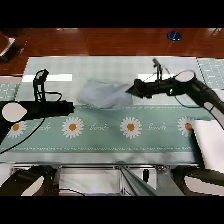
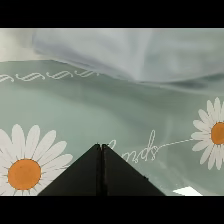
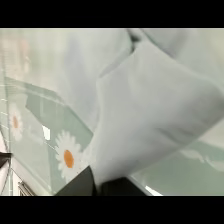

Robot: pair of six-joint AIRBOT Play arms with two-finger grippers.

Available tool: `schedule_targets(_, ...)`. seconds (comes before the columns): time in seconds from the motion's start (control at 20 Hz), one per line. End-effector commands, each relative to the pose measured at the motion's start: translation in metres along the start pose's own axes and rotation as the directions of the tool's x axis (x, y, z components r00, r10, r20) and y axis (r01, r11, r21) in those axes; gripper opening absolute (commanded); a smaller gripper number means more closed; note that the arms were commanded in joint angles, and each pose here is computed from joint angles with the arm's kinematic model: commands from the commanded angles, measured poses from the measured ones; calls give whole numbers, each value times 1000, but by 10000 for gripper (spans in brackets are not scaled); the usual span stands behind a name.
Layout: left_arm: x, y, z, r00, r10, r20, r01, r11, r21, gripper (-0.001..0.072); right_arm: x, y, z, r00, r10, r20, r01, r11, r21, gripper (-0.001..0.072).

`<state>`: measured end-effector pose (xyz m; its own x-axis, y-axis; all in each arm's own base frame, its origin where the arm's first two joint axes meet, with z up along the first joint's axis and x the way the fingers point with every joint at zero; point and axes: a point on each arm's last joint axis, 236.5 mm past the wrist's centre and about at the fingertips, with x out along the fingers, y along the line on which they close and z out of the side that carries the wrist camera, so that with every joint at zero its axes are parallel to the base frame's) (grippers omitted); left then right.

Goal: Fold the shirts.

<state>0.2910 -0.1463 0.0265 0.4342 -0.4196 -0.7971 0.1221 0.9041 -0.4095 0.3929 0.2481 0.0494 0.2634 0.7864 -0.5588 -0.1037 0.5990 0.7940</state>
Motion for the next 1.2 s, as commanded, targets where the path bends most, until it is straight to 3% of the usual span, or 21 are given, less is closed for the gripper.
schedule_targets(0.0,0,0,0,1000,0,-1,0,1000,1,18,-53,64,40,996,5,91,11,984,-176,24)
schedule_targets(0.3,0,0,-1,1000,1,-4,-1,1000,2,18,-186,89,75,953,-81,291,150,963,-223,24)
schedule_targets(0.55,0,0,-1,1000,0,-3,0,1000,1,18,-315,46,71,833,-241,498,282,959,-7,24)
schedule_targets(0.75,0,-3,-1,1000,-13,-3,13,1000,-9,18,-382,-7,34,759,-422,496,358,906,224,24)
schedule_targets(0.95,0,-8,0,999,-32,1,33,999,-24,18,-426,-69,-40,669,-680,299,506,712,487,24)
schedule_targets(1.15,0,-8,6,999,-34,25,34,999,-24,18,-470,-101,-113,498,-859,117,585,432,686,24)
